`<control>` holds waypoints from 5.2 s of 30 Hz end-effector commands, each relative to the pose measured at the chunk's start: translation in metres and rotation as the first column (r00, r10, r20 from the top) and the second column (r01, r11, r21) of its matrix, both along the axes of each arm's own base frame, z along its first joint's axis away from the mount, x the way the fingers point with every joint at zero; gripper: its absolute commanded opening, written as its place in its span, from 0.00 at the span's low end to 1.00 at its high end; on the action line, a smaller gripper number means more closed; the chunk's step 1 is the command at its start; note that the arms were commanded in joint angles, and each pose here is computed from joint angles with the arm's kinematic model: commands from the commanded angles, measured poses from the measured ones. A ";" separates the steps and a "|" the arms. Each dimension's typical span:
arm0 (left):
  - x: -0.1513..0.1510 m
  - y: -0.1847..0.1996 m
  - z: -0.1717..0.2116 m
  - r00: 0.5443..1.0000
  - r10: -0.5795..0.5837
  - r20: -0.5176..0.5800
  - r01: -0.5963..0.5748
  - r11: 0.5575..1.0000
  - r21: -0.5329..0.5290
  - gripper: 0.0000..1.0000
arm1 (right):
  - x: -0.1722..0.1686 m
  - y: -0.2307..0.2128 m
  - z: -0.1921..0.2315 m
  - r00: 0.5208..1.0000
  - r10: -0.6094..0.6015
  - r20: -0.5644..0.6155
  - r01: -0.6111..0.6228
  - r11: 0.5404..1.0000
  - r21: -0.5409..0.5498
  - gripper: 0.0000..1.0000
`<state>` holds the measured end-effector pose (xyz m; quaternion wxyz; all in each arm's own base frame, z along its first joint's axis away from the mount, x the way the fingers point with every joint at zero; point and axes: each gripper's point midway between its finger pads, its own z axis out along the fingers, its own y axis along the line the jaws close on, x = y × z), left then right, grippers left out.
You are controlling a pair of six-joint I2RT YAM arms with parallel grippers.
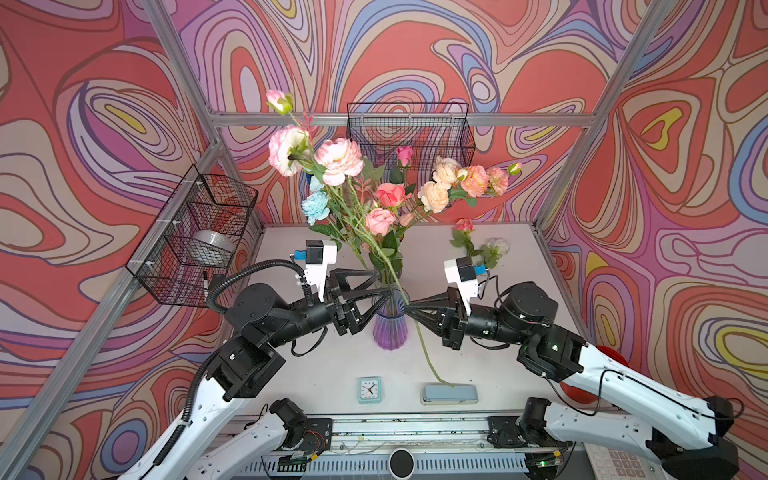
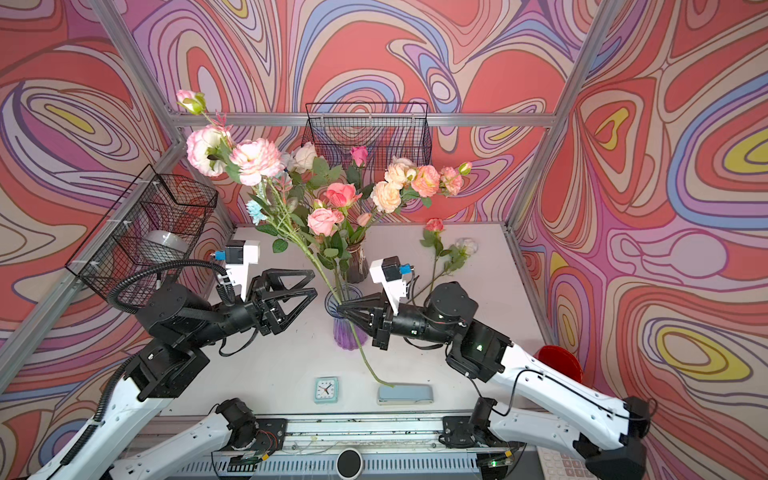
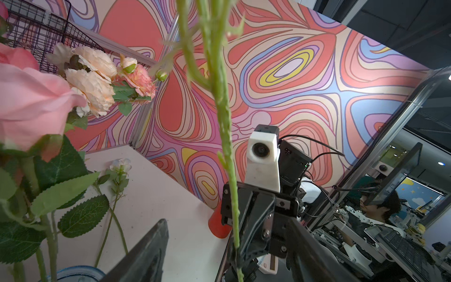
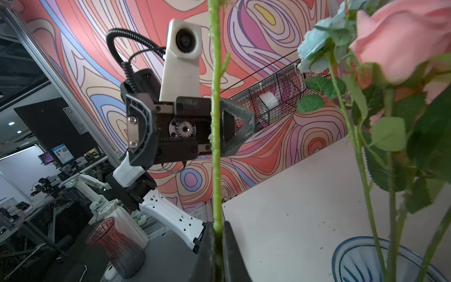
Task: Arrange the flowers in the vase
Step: 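Carry the pink carnations over the vase while the left gripper closes on the stems, then lower the stems into the vase with the left gripper while the right opens and withdraws, then open the left gripper and draw back while the right moves toward the loose stems, then lower the right gripper and close it on the white rose stem, then lift the white rose upward with the right gripper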
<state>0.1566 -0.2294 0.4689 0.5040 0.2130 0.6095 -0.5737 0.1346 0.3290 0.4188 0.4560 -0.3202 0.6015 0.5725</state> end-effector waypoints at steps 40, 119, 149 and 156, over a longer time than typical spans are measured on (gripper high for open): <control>0.086 0.026 0.030 0.797 0.398 0.454 -0.541 0.805 0.244 0.00 | 0.021 -0.070 0.008 0.921 -0.373 0.109 0.375 0.927 0.001 0.37; 0.013 0.088 -0.148 0.855 0.480 -0.196 -0.475 0.877 0.076 1.00 | 0.297 -0.264 -0.329 -0.012 -0.936 -0.353 0.626 0.269 -0.732 0.50; 0.005 0.094 -0.163 0.855 0.474 -0.209 -0.464 0.880 0.098 1.00 | 0.334 -0.300 -0.345 -0.168 -0.936 -0.309 0.651 0.130 -0.748 0.00; 0.003 0.095 -0.158 0.859 0.469 -0.207 -0.463 0.883 0.081 1.00 | 0.277 -0.301 -0.290 -0.106 -0.925 -0.365 0.739 0.172 -0.651 0.00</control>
